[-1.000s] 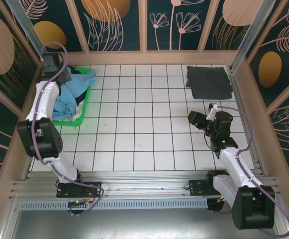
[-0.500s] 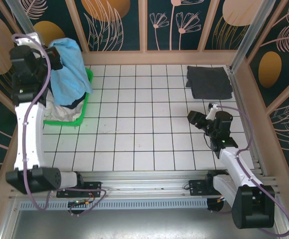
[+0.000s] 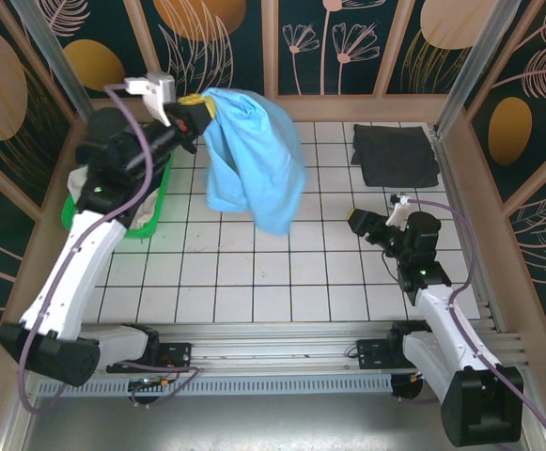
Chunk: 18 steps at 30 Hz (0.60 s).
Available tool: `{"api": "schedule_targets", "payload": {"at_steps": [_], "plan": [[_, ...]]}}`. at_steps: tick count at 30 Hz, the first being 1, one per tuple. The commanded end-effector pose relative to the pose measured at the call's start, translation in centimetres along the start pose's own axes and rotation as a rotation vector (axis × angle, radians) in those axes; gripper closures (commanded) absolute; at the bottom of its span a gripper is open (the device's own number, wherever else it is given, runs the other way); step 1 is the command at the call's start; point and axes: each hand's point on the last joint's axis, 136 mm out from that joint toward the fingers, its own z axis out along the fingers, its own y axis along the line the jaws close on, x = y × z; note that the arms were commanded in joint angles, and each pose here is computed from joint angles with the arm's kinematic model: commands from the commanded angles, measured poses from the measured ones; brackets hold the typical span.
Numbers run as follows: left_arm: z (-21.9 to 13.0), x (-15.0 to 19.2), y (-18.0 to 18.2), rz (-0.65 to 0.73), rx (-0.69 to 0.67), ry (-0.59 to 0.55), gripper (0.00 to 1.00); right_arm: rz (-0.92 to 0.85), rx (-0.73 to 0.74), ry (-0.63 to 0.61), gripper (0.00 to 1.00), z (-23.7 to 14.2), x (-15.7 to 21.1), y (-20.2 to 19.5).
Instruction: Fold and stack the t-shirts
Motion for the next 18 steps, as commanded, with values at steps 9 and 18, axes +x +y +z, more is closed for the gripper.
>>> {"api": "schedule_targets", "payload": {"at_steps": [9,18], "plan": [[4.5,22.5,14.4,-0.317,-0.352,0.325,0.01,-0.015,0.137,0.108,0.37,2.0,3.6,-0.6],[0.2,33.7,13.3,-0.292,-0.429,0.565,0.07,-0.070,0.115,0.319,0.37,6.0,11.2,0.9]]}}
